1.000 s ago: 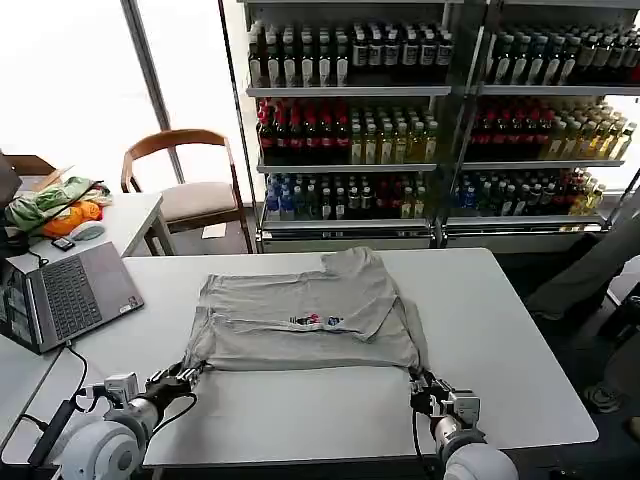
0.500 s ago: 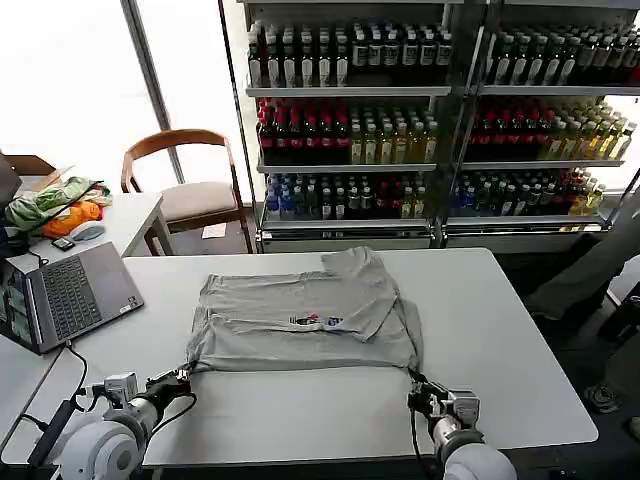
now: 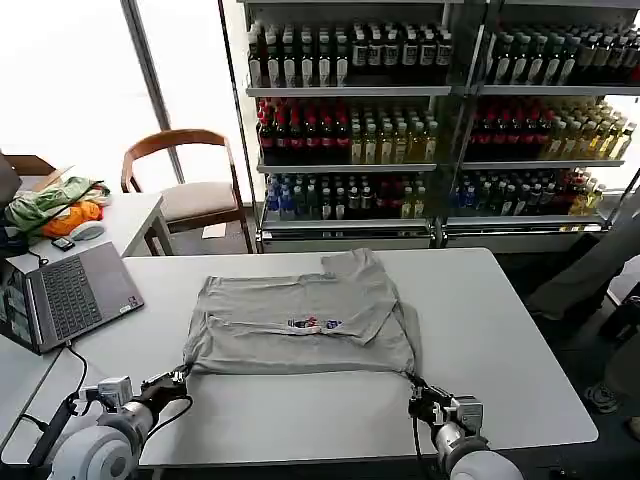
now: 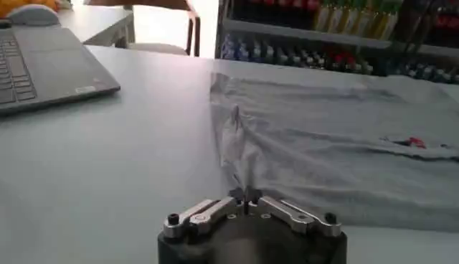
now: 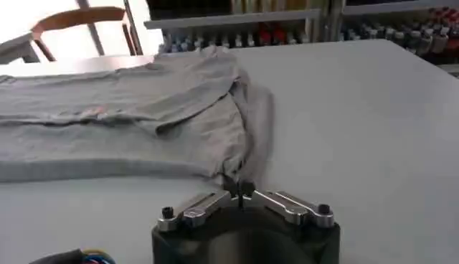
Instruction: Fold and organize the clothes.
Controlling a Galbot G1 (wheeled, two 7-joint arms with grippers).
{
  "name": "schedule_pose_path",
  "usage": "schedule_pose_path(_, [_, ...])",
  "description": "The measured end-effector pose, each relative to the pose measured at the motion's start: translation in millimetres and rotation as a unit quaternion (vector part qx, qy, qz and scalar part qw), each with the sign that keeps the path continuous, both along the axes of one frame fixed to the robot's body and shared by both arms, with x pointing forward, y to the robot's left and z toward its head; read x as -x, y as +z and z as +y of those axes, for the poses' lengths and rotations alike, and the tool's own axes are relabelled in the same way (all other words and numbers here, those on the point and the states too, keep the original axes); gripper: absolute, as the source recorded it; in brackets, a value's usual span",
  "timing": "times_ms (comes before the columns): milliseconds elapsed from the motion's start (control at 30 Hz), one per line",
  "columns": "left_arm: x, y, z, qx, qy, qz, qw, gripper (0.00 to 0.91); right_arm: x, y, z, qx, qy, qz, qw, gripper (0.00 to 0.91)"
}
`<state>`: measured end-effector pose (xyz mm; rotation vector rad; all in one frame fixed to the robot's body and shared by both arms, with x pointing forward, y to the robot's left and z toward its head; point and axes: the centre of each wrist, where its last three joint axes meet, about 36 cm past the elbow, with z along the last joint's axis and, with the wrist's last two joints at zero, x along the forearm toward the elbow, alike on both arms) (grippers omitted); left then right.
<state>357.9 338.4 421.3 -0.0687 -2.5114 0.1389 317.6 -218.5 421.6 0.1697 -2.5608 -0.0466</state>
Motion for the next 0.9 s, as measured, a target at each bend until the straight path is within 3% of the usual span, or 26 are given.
schedule_pose_path(900, [80.4, 26.9, -3.1, -0.006, 0.008, 0.019, 1.000, 0.000, 87.7, 29.7, -11.8, 0.027, 0.050, 0.035, 0.998, 0.000])
